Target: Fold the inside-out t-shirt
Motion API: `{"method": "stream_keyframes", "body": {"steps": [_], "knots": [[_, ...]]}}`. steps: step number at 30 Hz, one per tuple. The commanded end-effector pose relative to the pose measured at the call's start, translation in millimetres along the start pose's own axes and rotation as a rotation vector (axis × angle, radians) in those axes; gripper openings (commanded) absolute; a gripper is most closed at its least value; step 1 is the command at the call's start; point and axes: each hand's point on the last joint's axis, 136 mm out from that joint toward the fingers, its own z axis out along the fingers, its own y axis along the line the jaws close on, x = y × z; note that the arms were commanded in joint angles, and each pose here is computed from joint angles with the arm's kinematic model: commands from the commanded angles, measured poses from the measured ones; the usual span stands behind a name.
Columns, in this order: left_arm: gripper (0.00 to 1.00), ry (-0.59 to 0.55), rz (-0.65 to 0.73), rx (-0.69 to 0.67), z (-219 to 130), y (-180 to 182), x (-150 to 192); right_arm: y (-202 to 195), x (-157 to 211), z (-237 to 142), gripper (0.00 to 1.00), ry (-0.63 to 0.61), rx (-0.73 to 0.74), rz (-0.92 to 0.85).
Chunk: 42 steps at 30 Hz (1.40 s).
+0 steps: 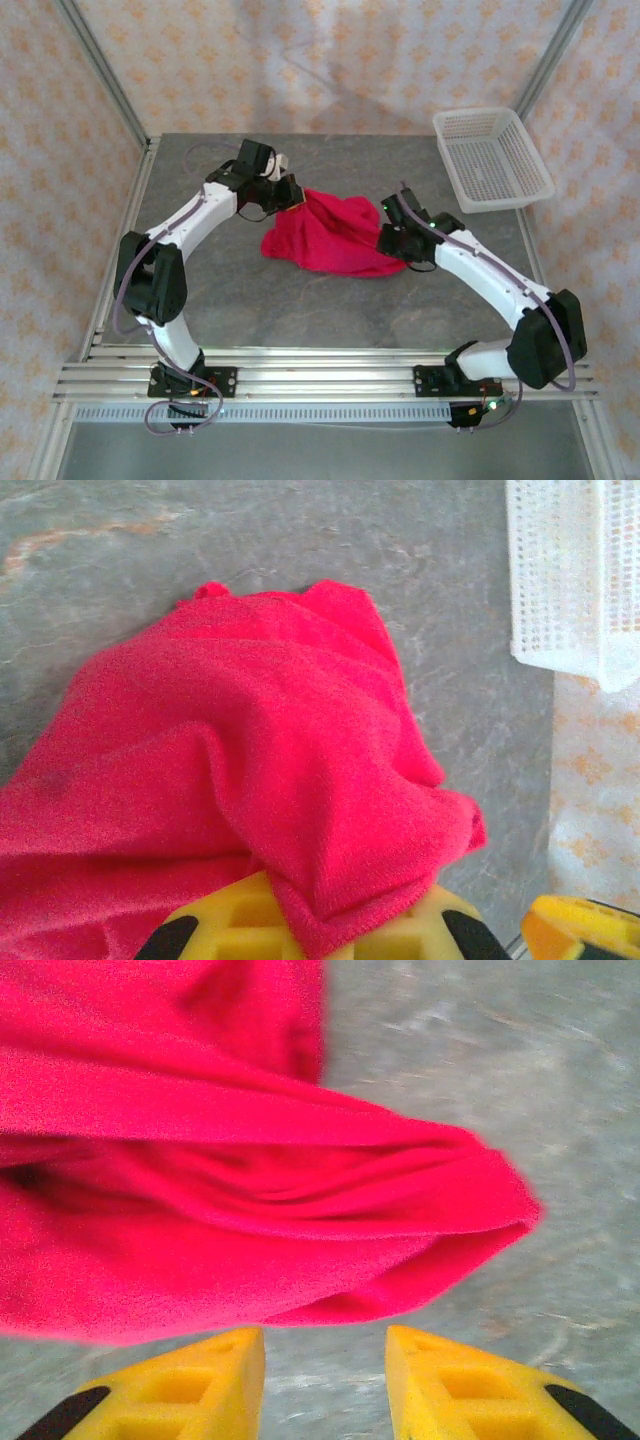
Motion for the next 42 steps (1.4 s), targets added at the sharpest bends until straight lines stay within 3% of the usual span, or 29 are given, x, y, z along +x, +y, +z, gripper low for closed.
{"method": "stream_keyframes", "body": {"steps": [1, 6, 14, 16, 18, 19, 20, 25, 30, 36, 39, 42], "knots": [[0.0, -0.035, 0.054, 0.061, -18, -27, -3, 35, -4, 7, 0.36, 0.003, -0.058, -0.031], [0.0, -0.037, 0.062, 0.061, -23, -29, 1, 61, -18, 45, 0.37, 0.012, -0.056, -0.064], [0.0, -0.039, 0.07, 0.046, -30, -26, 7, 72, -32, 107, 0.55, 0.039, 0.022, -0.068], [0.0, -0.033, 0.07, 0.04, -29, -23, 9, 68, -42, 117, 0.47, 0.021, 0.061, -0.064], [0.0, -0.024, 0.073, 0.033, -29, -21, 11, 66, -52, 115, 0.22, 0.004, 0.08, -0.073], [0.0, -0.022, 0.07, 0.029, -29, -20, 11, 68, -59, 109, 0.07, -0.005, 0.08, -0.084], [0.0, -0.022, 0.066, 0.025, -30, -19, 11, 69, -63, 102, 0.0, -0.009, 0.077, -0.096], [0.0, -0.046, 0.064, -0.007, -36, -5, -6, 88, -79, 30, 0.0, -0.056, -0.043, -0.141], [0.0, -0.067, 0.007, -0.081, -28, 29, -32, 96, -99, -69, 0.0, -0.187, -0.194, -0.172], [0.0, -0.026, -0.076, -0.134, -2, 73, -40, 71, -130, -169, 0.0, -0.37, -0.45, -0.014], [0.0, -0.024, -0.094, -0.109, 3, 73, -36, 47, -142, -184, 0.0, -0.395, -0.546, 0.103], [0.0, -0.037, -0.096, -0.083, 4, 66, -32, 22, -149, -155, 0.0, -0.368, -0.496, 0.177]]}}
